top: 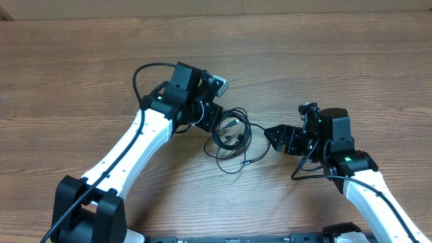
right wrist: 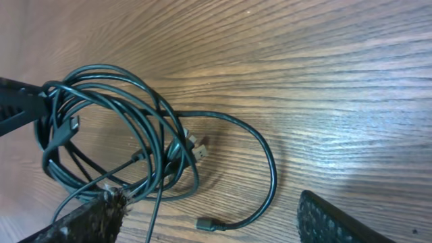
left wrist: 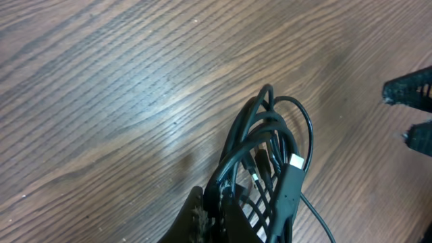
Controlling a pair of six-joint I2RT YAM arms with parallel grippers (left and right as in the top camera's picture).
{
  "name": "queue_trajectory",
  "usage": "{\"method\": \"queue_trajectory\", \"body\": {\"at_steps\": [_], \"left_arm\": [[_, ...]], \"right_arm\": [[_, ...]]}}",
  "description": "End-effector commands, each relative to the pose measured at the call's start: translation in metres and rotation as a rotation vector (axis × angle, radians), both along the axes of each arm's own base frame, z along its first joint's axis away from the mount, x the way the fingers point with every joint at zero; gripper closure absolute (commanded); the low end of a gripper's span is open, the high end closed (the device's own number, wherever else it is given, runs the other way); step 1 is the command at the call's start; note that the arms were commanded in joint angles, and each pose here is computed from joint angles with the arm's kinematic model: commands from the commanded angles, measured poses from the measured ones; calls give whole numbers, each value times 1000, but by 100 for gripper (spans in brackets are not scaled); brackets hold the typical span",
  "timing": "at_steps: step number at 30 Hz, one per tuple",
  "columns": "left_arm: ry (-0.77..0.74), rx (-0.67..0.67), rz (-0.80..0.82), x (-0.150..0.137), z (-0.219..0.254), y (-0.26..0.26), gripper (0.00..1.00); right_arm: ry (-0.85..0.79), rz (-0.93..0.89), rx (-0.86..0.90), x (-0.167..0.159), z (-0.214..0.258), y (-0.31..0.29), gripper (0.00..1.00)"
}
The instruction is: Untangle cables
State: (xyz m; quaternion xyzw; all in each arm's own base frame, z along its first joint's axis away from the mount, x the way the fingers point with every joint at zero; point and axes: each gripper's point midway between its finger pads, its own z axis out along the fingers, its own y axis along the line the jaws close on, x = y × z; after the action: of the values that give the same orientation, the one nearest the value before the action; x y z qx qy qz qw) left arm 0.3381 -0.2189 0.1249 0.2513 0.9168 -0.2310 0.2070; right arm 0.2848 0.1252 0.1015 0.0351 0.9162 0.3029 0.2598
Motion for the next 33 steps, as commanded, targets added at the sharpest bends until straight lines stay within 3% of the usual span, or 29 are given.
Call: {"method": "queue_trajectory", "body": {"at_steps": [1,22,25,29,33], "left_arm": [[-14,-52,-8,-2,16,-9,96],[53,-460,-287,-38,71,-64,96],[69,-494,-312,-44,76,-67,96],[62,-479,-301,-42,73,-65,96],[23,-350,-206,-25,54,-53,95]], "right_arm": [[-35,40,48,4,16,10,21],[-3,114,128,-8,21,24,35],[-3,114,128,-8,21,24,44],[-3,108,122,-8,20,23,72],[-4,107,120,-7,20,22,95]]}}
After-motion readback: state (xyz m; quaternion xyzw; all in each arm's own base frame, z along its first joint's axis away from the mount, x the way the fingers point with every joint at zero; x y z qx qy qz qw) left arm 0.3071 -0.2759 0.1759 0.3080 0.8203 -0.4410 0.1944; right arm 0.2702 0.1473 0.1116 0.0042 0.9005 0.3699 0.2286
